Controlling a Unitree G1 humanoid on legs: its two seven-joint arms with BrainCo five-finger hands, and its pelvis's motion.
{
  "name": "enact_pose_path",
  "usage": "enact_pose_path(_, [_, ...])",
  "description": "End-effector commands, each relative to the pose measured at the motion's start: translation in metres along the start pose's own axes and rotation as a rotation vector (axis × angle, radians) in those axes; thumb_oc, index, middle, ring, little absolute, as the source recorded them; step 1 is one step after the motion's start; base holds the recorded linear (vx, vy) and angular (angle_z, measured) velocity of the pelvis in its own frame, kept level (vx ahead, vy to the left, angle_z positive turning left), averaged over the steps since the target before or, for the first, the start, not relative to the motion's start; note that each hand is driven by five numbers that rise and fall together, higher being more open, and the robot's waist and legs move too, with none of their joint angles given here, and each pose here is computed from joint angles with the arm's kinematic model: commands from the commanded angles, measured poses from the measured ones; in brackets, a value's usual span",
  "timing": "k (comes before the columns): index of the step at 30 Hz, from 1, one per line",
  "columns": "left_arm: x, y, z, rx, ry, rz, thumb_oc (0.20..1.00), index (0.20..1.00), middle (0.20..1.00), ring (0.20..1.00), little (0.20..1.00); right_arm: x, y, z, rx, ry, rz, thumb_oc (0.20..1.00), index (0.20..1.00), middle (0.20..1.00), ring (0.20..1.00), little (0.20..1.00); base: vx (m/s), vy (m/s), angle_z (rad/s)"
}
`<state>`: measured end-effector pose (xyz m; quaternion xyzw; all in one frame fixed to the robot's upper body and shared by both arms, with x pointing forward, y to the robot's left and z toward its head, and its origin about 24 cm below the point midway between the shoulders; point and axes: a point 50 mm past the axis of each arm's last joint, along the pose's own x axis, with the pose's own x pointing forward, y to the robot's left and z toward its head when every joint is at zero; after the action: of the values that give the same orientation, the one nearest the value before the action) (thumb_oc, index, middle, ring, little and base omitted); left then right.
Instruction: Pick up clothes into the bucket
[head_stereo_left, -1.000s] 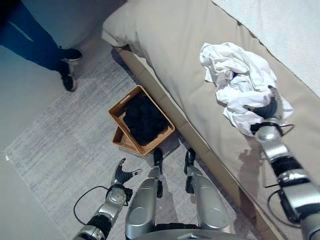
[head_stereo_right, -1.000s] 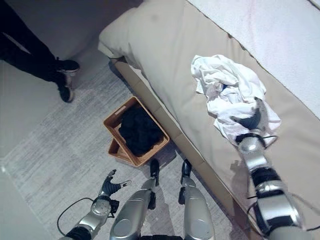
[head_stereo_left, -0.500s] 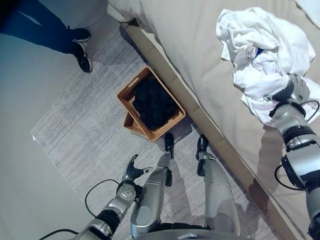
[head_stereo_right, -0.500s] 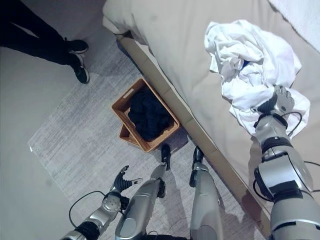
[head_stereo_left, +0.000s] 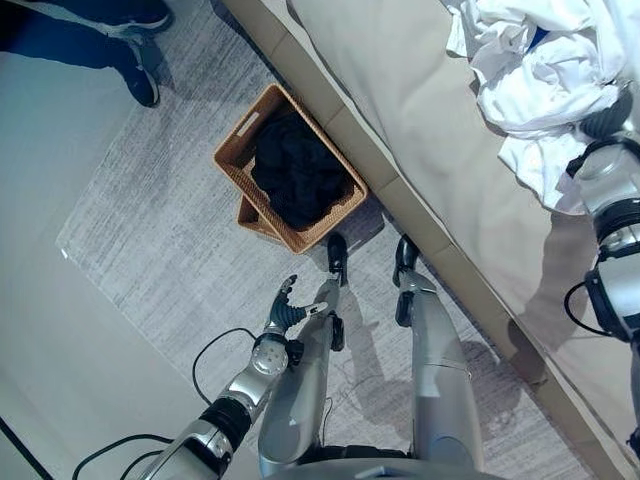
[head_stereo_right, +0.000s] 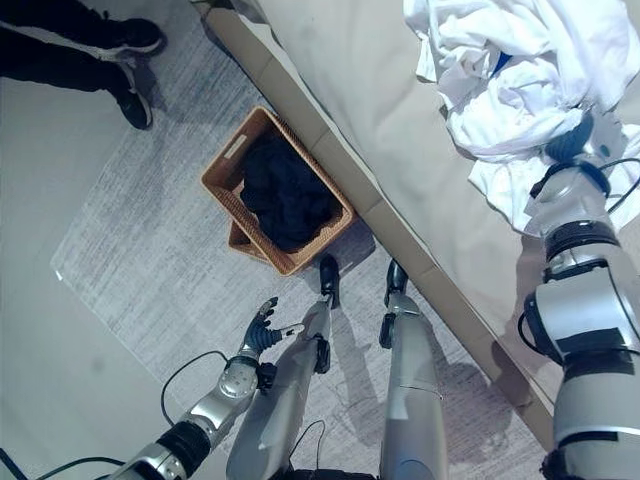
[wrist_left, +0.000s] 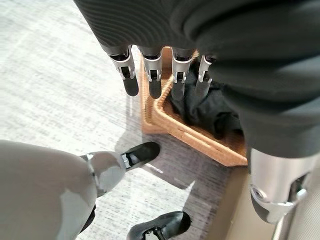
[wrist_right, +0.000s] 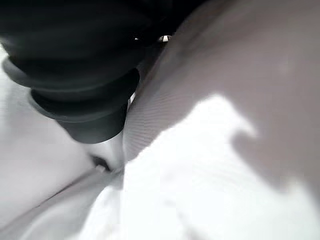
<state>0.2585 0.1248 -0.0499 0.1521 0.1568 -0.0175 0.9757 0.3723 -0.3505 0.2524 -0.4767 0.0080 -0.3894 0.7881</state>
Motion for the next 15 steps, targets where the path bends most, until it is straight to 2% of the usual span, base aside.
enact_pose_path(1, [0.004, -0.001, 0.003, -0.008, -0.008, 0.026, 1.000, 1.000, 1.000, 1.000, 1.000, -0.006, 0.014, -0.010, 0.026, 0.038, 0.046, 0.200, 0.200, 0.200, 0.200, 0.200, 0.00, 0.000, 0.00])
enact_pose_path(7, [0.005, 0.010, -0.001, 0.003, 0.005, 0.085, 1.000, 1.000, 1.000, 1.000, 1.000, -0.003, -0.005, 0.013, 0.212, -0.081, -0.081, 0.200, 0.200, 0.200, 0.200, 0.200, 0.00, 0.000, 0.00])
enact_pose_path(9, [0.003, 0.023, -0.010, 0.009, 0.030, 0.145, 1.000, 1.000, 1.000, 1.000, 1.000, -0.009, -0.031, 0.049, 0.324, -0.289, -0.215, 0.200, 0.200, 0.200, 0.200, 0.200, -0.03, 0.002, -0.05])
enact_pose_path(12, [0.001, 0.032, -0.017, 0.023, 0.050, 0.179, 1.000, 1.000, 1.000, 1.000, 1.000, -0.015, -0.051, 0.062, 0.388, -0.379, -0.308, 0.200, 0.200, 0.200, 0.200, 0.200, -0.02, 0.013, -0.14])
enact_pose_path(13, [-0.001, 0.040, -0.023, 0.035, 0.069, 0.204, 1.000, 1.000, 1.000, 1.000, 1.000, -0.023, -0.071, 0.072, 0.425, -0.470, -0.399, 0.200, 0.200, 0.200, 0.200, 0.200, 0.01, 0.012, -0.15])
enact_pose_path(15, [-0.004, 0.048, -0.028, 0.043, 0.083, 0.224, 1.000, 1.000, 1.000, 1.000, 1.000, -0.028, -0.089, 0.073, 0.442, -0.517, -0.480, 0.200, 0.200, 0.200, 0.200, 0.200, 0.01, 0.018, -0.15])
